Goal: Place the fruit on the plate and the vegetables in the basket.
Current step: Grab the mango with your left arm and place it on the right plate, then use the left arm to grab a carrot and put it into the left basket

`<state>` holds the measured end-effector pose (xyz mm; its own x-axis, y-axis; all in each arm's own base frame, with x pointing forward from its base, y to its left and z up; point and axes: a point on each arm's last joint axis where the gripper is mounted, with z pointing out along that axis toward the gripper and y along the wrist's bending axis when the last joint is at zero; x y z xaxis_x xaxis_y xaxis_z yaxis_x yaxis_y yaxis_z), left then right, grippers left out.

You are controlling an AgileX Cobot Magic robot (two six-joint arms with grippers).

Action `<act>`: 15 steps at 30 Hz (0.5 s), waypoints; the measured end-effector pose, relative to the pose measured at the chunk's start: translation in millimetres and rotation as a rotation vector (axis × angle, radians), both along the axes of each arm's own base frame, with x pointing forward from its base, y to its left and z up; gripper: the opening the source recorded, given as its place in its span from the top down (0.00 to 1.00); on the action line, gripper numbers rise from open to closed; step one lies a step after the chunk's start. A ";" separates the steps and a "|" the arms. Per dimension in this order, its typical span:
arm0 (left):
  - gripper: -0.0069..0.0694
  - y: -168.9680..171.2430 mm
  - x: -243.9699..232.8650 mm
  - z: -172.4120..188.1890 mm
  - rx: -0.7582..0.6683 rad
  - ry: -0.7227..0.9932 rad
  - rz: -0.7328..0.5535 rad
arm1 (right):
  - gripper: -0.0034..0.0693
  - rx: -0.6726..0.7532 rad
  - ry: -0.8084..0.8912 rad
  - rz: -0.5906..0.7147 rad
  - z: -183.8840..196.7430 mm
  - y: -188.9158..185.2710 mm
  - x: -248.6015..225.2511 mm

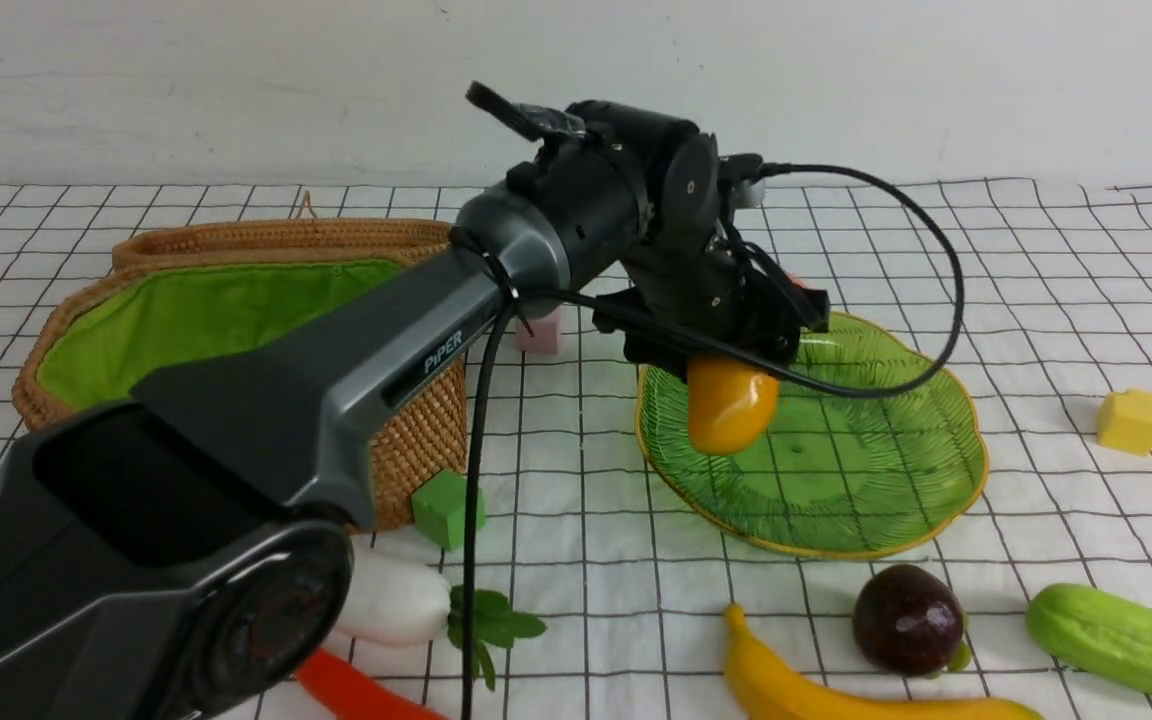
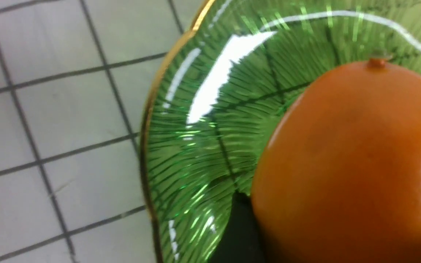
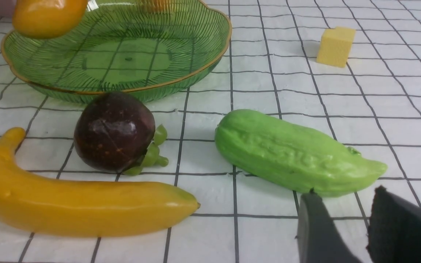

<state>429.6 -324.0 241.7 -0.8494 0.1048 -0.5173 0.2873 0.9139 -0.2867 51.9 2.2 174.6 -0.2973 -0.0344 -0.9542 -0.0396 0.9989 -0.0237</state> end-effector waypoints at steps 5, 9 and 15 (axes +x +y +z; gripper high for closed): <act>0.06 8.4 -7.5 23.7 0.008 0.011 0.009 | 0.62 0.000 0.000 0.000 0.0 0.0 0.0; 0.04 24.9 -17.2 66.5 -0.008 -0.030 0.001 | 0.62 0.001 0.000 0.000 0.0 0.0 0.0; 0.05 62.0 -45.0 143.9 -0.037 -0.112 0.002 | 0.62 0.001 0.000 0.000 0.0 0.0 0.0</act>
<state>384.5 -262.0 385.6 -0.7865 0.0824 -0.6121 0.3176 0.9039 -0.2865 51.9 2.2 174.6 -0.2973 -0.0337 -0.9542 -0.0396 0.9989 -0.0230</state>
